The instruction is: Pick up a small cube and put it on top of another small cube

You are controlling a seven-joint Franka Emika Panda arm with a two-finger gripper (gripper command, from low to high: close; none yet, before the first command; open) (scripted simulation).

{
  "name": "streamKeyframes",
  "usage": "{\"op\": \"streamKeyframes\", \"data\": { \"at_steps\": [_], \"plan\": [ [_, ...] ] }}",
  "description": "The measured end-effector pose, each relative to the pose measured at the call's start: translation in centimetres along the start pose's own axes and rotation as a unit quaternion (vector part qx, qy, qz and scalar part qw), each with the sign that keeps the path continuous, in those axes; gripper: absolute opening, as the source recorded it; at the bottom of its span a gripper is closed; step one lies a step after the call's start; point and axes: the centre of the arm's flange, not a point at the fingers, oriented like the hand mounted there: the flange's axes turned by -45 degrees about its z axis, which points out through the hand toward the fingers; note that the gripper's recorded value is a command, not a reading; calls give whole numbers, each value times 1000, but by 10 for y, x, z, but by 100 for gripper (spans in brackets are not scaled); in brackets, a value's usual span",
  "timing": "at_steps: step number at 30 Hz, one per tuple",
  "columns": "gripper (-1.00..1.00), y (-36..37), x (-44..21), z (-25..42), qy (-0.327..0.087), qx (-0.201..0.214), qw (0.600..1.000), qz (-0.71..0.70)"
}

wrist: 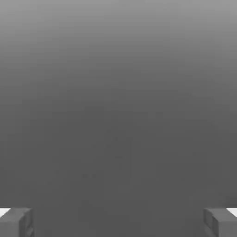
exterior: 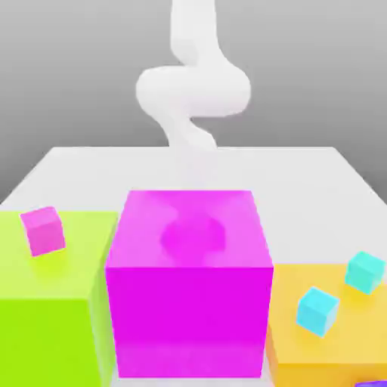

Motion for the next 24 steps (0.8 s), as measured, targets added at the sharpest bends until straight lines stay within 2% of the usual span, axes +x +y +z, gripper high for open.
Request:
{"op": "streamKeyframes", "data": {
  "at_steps": [12, 24],
  "plan": [
    [0, -82, -6, 190, -133, -25, 990, -32],
    [0, -169, -90, 360, -254, -9, 965, -60]
  ]
}}
